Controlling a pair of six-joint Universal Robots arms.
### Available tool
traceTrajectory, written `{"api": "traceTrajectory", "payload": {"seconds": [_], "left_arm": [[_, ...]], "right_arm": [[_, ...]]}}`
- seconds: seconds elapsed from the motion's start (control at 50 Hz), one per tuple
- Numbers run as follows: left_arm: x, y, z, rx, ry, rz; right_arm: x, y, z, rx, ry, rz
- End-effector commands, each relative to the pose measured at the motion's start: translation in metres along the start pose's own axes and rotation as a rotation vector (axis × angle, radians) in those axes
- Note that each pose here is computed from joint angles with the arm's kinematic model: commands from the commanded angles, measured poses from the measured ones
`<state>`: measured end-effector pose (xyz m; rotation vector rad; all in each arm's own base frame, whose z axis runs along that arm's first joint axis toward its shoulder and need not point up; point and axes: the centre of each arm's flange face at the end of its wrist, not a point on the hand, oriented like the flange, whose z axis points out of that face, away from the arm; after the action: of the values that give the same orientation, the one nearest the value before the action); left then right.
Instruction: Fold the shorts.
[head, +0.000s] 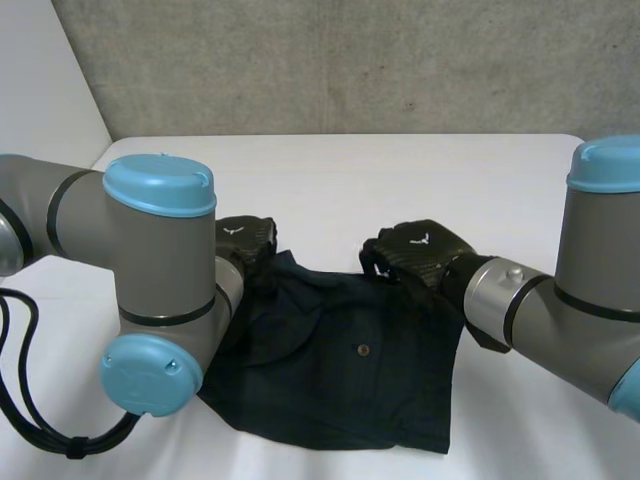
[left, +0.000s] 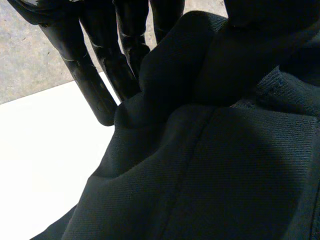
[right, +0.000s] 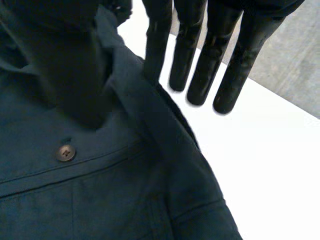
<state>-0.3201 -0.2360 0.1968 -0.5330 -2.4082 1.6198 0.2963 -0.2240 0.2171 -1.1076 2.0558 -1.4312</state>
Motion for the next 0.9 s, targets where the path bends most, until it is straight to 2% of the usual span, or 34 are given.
{"api": "traceTrajectory", "payload": {"seconds": [0.02, 0.1, 0.24, 0.38, 0.46, 0.54, 0.6, 0.62, 0.64, 0.7, 0.72, 0.8, 0.9], "left_arm": [[-0.003, -0.007, -0.024, 0.016, 0.012, 0.005], [-0.004, -0.009, -0.033, 0.021, 0.014, 0.004], [-0.005, -0.011, -0.036, 0.027, 0.014, 0.003], [-0.006, -0.009, -0.031, 0.025, 0.009, 0.002], [-0.007, -0.014, -0.022, 0.060, 0.010, -0.010], [-0.010, -0.040, 0.000, 0.190, 0.046, -0.029], [-0.025, -0.084, 0.017, 0.380, 0.044, 0.031], [-0.030, -0.097, 0.019, 0.431, 0.032, 0.053], [-0.035, -0.127, 0.020, 0.564, 0.015, 0.102], [-0.037, -0.171, 0.012, 0.772, -0.012, 0.162], [-0.034, -0.194, 0.004, 0.899, -0.018, 0.179], [-0.031, -0.235, -0.027, 1.128, -0.001, 0.163], [-0.034, -0.245, -0.059, 1.174, 0.046, 0.138]], "right_arm": [[0.016, -0.016, 0.002, 0.037, 0.046, 0.079], [0.033, -0.016, 0.008, 0.006, 0.064, 0.188], [0.032, 0.004, 0.023, -0.150, 0.021, 0.266], [0.037, 0.019, 0.043, -0.196, 0.009, 0.244], [0.042, 0.009, 0.052, -0.153, 0.014, 0.174], [0.063, -0.046, 0.054, 0.039, 0.085, 0.016], [0.076, -0.085, 0.049, 0.184, 0.158, -0.050], [0.084, -0.116, 0.044, 0.313, 0.220, -0.101], [0.089, -0.130, 0.040, 0.377, 0.252, -0.125], [0.086, -0.180, 0.021, 0.618, 0.324, -0.200], [0.084, -0.191, 0.016, 0.673, 0.335, -0.219], [0.077, -0.225, -0.008, 0.877, 0.384, -0.279], [0.071, -0.222, -0.017, 0.887, 0.384, -0.283]]}}
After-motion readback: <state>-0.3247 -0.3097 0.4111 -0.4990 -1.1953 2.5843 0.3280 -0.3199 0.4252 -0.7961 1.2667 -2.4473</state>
